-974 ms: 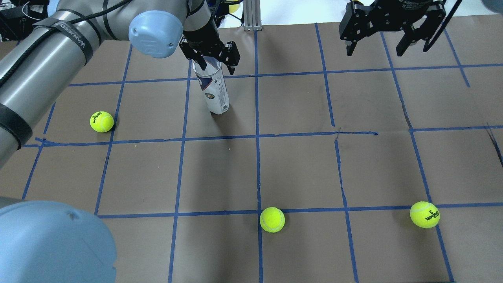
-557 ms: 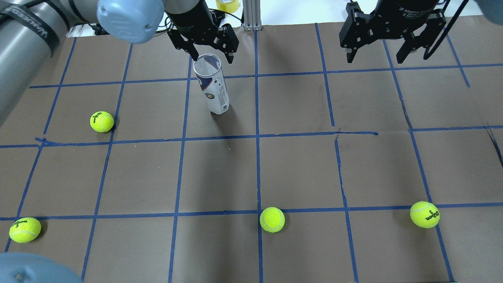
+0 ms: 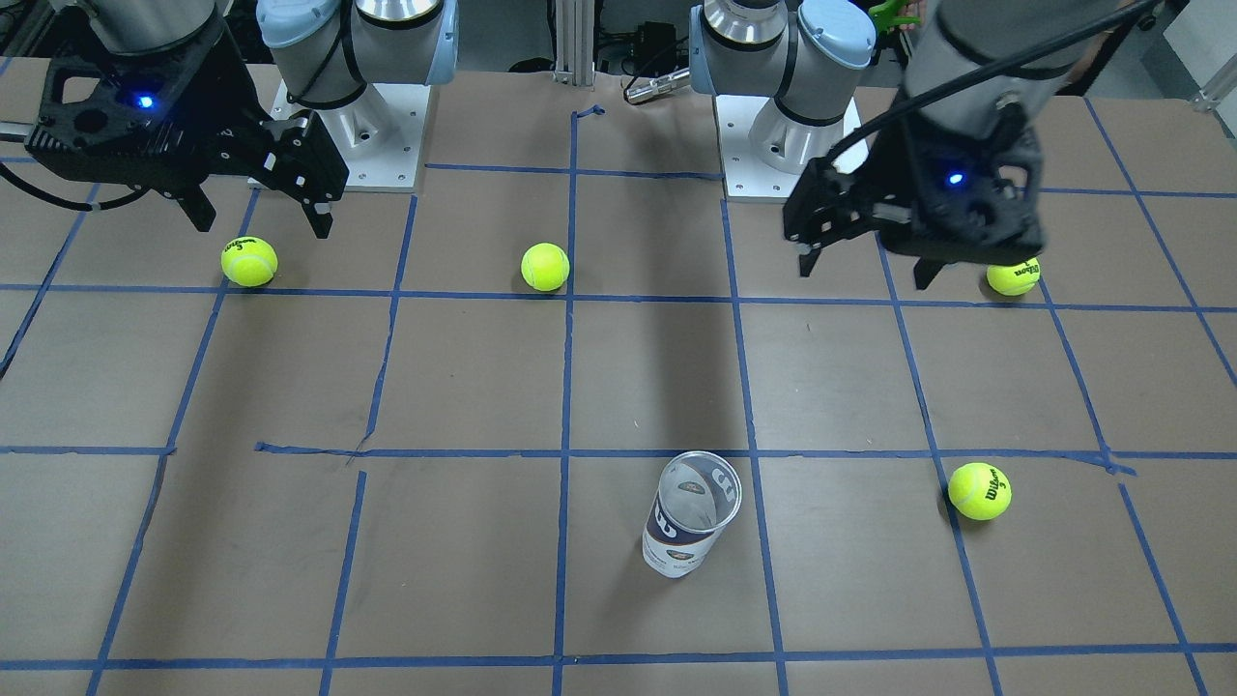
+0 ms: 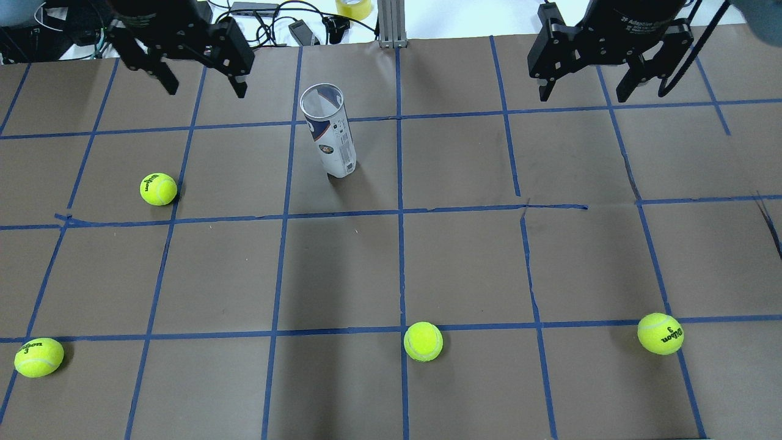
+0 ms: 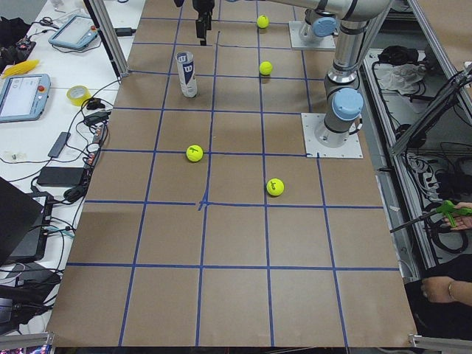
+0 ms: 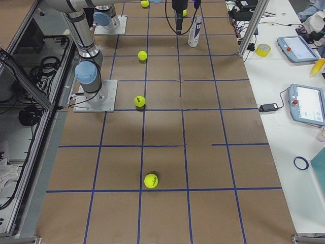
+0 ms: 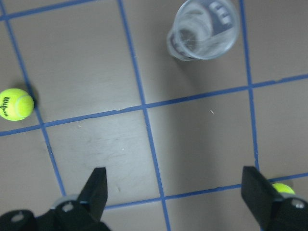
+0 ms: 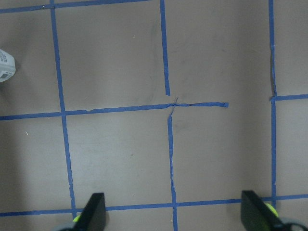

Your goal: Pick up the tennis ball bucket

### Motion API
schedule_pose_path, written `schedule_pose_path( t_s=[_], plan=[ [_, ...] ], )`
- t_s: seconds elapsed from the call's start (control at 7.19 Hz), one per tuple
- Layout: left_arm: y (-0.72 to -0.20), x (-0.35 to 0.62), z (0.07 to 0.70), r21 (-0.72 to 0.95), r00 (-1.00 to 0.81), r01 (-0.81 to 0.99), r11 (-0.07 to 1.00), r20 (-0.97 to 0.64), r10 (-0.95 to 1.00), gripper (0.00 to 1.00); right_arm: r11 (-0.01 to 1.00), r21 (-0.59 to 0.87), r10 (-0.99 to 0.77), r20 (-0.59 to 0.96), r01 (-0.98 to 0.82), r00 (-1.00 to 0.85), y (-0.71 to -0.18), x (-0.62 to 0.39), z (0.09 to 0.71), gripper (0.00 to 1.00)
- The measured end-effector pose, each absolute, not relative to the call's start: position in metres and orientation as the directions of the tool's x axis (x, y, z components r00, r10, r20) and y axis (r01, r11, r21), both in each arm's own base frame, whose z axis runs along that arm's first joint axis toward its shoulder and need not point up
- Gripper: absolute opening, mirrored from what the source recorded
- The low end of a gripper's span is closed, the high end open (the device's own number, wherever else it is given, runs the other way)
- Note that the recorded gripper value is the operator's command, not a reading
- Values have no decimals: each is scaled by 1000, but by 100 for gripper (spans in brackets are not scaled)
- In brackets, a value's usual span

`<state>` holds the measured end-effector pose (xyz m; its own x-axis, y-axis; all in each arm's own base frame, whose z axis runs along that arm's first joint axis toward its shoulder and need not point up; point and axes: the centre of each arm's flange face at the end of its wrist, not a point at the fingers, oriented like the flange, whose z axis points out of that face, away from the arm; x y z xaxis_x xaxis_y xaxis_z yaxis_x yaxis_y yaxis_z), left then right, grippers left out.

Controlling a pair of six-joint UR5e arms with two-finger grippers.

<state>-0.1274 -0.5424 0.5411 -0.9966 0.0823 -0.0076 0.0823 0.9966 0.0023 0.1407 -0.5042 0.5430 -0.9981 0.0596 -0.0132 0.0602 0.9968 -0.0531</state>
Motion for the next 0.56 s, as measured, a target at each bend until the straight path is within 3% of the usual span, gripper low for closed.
schedule_pose_path(
  t_s=[0.56],
  plan=[
    [-494,-95,510,8,-999,-10,1000,-49,-9,100,997,-53,59,-13,60,-998,-504,141,543,100]
  ],
)
